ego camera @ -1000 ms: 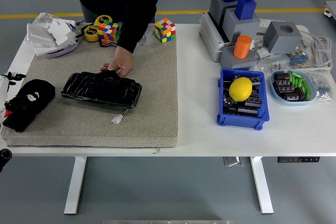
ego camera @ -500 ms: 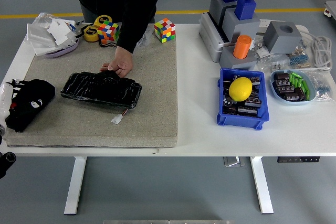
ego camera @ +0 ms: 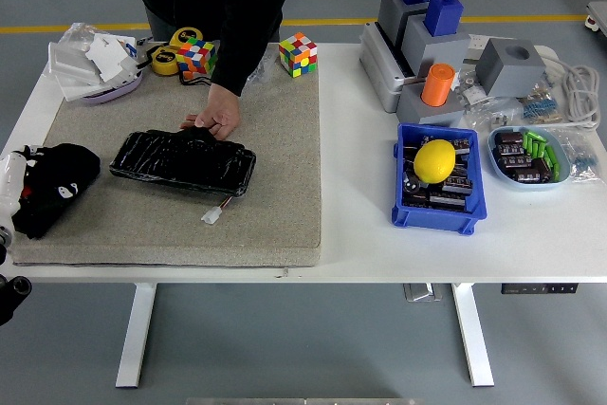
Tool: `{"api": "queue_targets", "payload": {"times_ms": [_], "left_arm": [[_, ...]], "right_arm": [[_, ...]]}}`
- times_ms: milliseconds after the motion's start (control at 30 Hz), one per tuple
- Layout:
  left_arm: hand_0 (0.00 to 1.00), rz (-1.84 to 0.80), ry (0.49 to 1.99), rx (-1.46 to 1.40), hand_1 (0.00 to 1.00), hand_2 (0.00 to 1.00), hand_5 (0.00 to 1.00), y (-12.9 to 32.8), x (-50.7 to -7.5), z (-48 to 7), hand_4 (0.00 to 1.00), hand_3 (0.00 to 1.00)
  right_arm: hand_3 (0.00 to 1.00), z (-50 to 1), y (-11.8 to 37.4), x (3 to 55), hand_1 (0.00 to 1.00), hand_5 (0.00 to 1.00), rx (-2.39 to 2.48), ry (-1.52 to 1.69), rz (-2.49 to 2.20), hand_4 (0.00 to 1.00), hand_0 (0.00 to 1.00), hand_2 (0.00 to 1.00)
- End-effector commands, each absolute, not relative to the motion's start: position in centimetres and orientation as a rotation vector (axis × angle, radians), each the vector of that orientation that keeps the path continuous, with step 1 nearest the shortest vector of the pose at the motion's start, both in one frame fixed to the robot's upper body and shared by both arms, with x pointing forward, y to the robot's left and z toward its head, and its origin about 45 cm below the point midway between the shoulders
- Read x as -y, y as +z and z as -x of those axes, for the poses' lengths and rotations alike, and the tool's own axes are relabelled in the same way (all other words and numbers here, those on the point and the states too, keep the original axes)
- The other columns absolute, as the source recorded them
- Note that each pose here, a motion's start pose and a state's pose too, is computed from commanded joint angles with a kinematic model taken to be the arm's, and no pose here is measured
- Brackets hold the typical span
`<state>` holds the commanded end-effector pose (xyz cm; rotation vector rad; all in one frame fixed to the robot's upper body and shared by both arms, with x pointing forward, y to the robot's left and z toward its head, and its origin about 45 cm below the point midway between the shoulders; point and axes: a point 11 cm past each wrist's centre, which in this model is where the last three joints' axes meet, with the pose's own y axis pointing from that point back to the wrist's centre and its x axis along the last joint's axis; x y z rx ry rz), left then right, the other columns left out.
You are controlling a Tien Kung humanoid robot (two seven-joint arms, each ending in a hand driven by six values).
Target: Pick the rag up,wipe the panel,place it on the desk
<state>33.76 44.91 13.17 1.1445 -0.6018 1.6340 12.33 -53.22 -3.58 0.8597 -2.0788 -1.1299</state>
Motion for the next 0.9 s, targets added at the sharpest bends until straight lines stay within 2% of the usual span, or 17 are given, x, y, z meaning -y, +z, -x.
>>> {"api": "queue_targets", "payload": {"times_ms": [67,233,267,433,467,633,667,833,900], "left_arm": [[0.477,-1.144,1.631,0.603,0.612,0.757,0.221,13.13,-44.85,-33.73,0.931,0.775],[0.477,-1.140,1.631,0.604,0.612,0.757,0.221,13.12,-44.70,-33.69,0.931,0.775],[0.405,-1.135,1.632,0.610,0.494,0.687,0.206,13.19,-44.63,-33.70,0.911,0.758],[0.405,-1.117,1.646,0.621,0.494,0.687,0.206,13.45,-44.53,-33.72,0.911,0.758],[0.335,-1.114,1.645,0.626,0.423,0.570,0.127,13.49,-44.48,-33.75,0.744,0.638],[0.335,-1.105,1.656,0.631,0.423,0.570,0.127,13.52,-44.37,-33.71,0.744,0.638],[0.285,-1.105,1.658,0.631,0.388,0.535,0.056,13.49,-44.38,-33.68,0.664,0.586],[0.285,-1.118,1.656,0.631,0.388,0.535,0.056,13.20,-44.47,-33.43,0.664,0.586],[0.256,-1.122,1.656,0.629,0.352,0.532,0.028,13.15,-44.51,-33.38,0.643,0.570]], "right_arm": [[0.620,-12.23,-3.61,53.24,0.642,0.604,2.077,-1.131,-0.858,0.998,0.727,0.677],[0.620,-12.16,-3.56,53.35,0.642,0.604,2.072,-1.126,-0.857,0.998,0.727,0.677],[0.620,-12.15,-3.56,53.34,0.642,0.603,2.071,-1.126,-0.857,0.998,0.726,0.677],[0.620,-12.11,-3.62,53.27,0.642,0.603,2.071,-1.126,-0.858,0.998,0.726,0.677],[0.620,-12.09,-3.63,53.27,0.642,0.602,2.073,-1.126,-0.857,0.998,0.727,0.676],[0.620,-12.00,-3.56,53.42,0.642,0.602,2.073,-1.124,-0.855,0.998,0.727,0.676],[0.621,-12.00,-3.54,53.45,0.642,0.601,2.073,-1.123,-0.854,0.998,0.727,0.677],[0.621,-11.96,-3.52,53.50,0.642,0.601,2.074,-1.123,-0.853,0.998,0.727,0.677],[0.619,-11.93,-3.55,53.47,0.642,0.602,2.075,-1.123,-0.853,0.998,0.727,0.677]]}}
